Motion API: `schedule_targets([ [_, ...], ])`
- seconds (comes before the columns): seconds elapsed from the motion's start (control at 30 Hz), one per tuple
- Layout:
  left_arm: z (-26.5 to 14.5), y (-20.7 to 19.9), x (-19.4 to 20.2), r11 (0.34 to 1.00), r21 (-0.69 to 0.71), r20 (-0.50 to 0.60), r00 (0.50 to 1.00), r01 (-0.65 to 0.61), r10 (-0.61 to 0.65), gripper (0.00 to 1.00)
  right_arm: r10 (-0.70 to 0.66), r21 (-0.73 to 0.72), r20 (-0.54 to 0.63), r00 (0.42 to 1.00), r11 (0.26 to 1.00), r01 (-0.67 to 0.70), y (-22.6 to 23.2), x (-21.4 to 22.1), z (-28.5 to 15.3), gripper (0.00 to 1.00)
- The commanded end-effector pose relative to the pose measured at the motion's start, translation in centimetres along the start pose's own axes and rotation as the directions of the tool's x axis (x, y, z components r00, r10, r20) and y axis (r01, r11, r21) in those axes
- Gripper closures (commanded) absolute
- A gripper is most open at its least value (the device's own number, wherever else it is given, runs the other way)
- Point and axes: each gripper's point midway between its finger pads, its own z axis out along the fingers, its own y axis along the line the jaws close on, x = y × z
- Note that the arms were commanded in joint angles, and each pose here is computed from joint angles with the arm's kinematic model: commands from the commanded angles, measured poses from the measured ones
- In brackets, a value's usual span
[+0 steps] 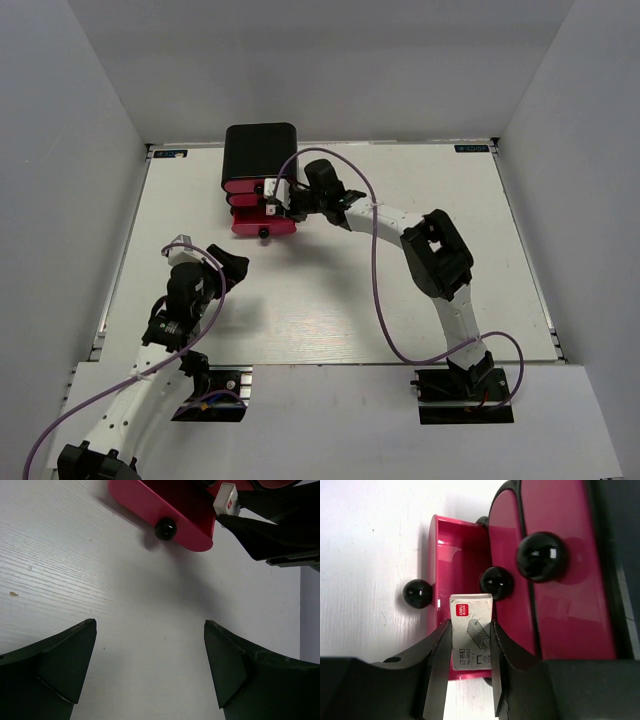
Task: Sort the stationery into containers
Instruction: Place the stationery in the drawer.
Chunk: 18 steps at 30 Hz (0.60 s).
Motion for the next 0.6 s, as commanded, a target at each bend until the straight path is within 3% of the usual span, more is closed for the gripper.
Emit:
schedule_targets([
  [0.0, 0.0, 0.1, 0.2, 1.0, -0.005, -0.009, 1.0, -0.003, 0.003, 0.02, -0.044, 0.086, 0.038, 0.998, 0.995, 0.04, -2.1, -1.9, 1.2, 0.91],
  [0.1, 0.0, 0.1, 0.2, 1.0, -0.005, -0.009, 1.0, -0.003, 0.003, 0.01, -0.052, 0.082, 0.029, 0.998, 0.995, 0.05, -1.7, -1.5, 1.9, 0.88],
  [0.23, -0.1, -0.3, -0.1, 1.0, 0.001, -0.002, 1.0, 0.007, -0.007, 0.01, -0.058, 0.094, 0.019, 0.998, 0.994, 0.056, -1.7, -1.2, 2.0, 0.62],
  [0.27, -0.1, -0.1, 0.0, 1.0, -0.005, -0.009, 1.0, 0.007, -0.007, 0.01, -0.049, 0.086, 0.014, 0.999, 0.995, 0.048, -1.3, -0.8, 2.0, 0.52],
  [0.57, 0.1, -0.5, -0.1, 1.0, 0.011, -0.006, 1.0, 0.008, -0.008, 0.01, -0.024, 0.112, 0.077, 0.997, 0.994, 0.015, -1.7, -4.4, -1.1, 0.46],
])
